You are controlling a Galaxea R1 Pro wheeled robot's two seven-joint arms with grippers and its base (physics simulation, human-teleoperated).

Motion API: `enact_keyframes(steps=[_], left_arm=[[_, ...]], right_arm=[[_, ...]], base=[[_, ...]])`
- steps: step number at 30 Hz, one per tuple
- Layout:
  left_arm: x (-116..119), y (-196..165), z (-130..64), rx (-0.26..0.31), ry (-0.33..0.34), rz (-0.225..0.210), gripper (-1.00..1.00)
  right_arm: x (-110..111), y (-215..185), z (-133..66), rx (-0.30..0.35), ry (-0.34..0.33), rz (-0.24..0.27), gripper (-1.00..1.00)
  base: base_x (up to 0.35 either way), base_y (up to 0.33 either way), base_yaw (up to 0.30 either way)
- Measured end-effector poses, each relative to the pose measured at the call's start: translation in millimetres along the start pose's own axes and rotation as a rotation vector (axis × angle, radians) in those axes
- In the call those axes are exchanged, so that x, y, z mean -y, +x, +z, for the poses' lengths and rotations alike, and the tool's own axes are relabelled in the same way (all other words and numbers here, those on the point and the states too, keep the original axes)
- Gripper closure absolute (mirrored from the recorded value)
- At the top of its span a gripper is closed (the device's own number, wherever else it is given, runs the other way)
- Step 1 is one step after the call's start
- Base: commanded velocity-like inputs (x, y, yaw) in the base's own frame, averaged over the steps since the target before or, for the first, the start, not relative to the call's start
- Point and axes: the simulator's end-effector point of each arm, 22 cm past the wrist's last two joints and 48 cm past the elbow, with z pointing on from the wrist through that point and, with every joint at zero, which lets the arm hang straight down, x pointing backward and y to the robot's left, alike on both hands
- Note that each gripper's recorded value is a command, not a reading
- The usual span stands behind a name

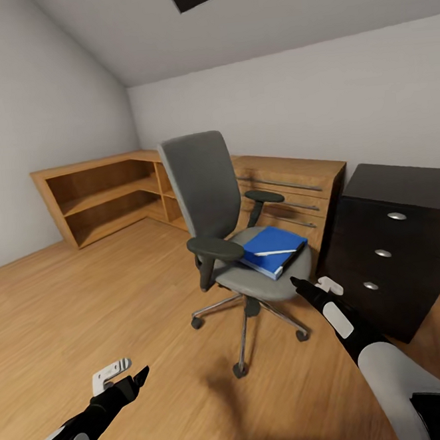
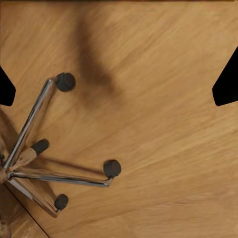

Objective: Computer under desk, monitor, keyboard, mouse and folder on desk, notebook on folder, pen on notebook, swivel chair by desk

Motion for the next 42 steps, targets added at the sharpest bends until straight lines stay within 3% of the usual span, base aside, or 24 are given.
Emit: enact_keyframes(steps=[16, 27, 42], left_arm=[[-0.1, -0.5, -0.3, 0.002, -0.001, 0.001, -1.0], [6.9, 2.4, 0.9, -0.004, 0.013, 0.011, -1.0], [7.1, 2.4, 0.9, -0.004, 0.012, 0.011, -1.0]], right_arm=[[0.0, -1.5, -0.2, 0.004, 0.001, 0.001, -1.0], [-0.6, -0.7, -0.2, 0.002, -0.002, 0.001, -1.0], [-0.3, -0.7, -0.1, 0.002, -0.001, 0.001, -1.0]], base=[[-0.004, 0.0, 0.226], [0.154, 0.097, 0.014], [0.003, 0.003, 0.0]])
